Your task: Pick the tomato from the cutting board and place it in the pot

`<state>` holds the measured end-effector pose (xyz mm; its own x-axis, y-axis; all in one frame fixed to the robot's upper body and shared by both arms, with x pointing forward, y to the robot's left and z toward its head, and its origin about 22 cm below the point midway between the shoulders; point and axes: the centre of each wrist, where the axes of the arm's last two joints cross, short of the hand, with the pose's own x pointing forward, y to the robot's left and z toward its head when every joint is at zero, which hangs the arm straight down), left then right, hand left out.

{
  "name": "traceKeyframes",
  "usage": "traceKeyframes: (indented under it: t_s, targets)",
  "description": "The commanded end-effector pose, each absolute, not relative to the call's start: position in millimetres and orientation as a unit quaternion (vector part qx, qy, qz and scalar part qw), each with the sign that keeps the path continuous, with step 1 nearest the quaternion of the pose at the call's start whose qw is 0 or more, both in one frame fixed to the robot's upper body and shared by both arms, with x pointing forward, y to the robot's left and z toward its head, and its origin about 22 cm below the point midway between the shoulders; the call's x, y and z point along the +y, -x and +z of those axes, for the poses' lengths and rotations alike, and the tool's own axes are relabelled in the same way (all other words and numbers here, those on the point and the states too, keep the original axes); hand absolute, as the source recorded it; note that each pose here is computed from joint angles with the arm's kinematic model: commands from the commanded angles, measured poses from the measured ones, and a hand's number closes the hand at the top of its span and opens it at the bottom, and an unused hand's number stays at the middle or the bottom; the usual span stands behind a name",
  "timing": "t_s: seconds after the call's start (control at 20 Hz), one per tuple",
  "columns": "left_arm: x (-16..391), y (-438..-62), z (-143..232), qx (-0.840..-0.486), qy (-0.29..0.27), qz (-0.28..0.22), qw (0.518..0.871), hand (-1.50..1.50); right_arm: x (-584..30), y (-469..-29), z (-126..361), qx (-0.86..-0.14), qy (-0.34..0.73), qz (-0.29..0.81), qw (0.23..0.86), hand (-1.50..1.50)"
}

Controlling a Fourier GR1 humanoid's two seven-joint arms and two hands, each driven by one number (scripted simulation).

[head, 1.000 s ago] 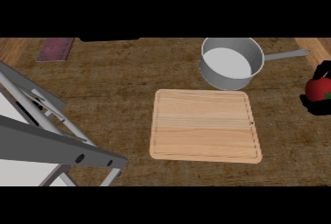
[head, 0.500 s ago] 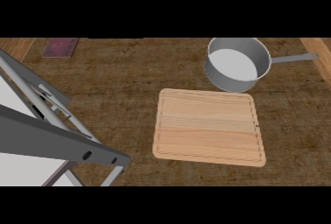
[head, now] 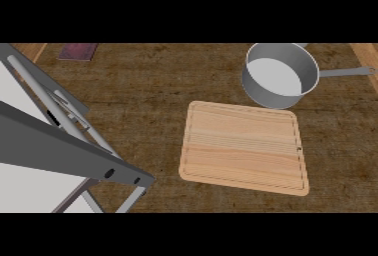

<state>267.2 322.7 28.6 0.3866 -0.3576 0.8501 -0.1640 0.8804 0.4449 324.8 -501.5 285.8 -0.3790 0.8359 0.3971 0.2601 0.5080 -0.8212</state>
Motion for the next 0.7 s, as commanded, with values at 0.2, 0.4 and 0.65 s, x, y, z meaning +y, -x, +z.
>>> traceKeyframes:
  t_s: [0.2, 0.4, 0.65]
  targets:
    - [322.0, -273.4, 24.9, -0.555, -0.239, -0.067, 0.794, 0.0, -451.3, -380.9, 285.8, -0.727, 0.323, 0.38, 0.472, 1.5]
    - [332.4, -267.8, 30.7, -0.553, -0.23, -0.062, 0.799, 0.0, -428.7, -401.9, 253.0, -0.706, 0.314, 0.415, 0.48, 1.5]
    - [321.9, -267.1, 26.0, -0.542, -0.233, -0.062, 0.805, 0.0, -390.2, -426.3, 215.1, -0.679, 0.277, 0.433, 0.524, 1.5]
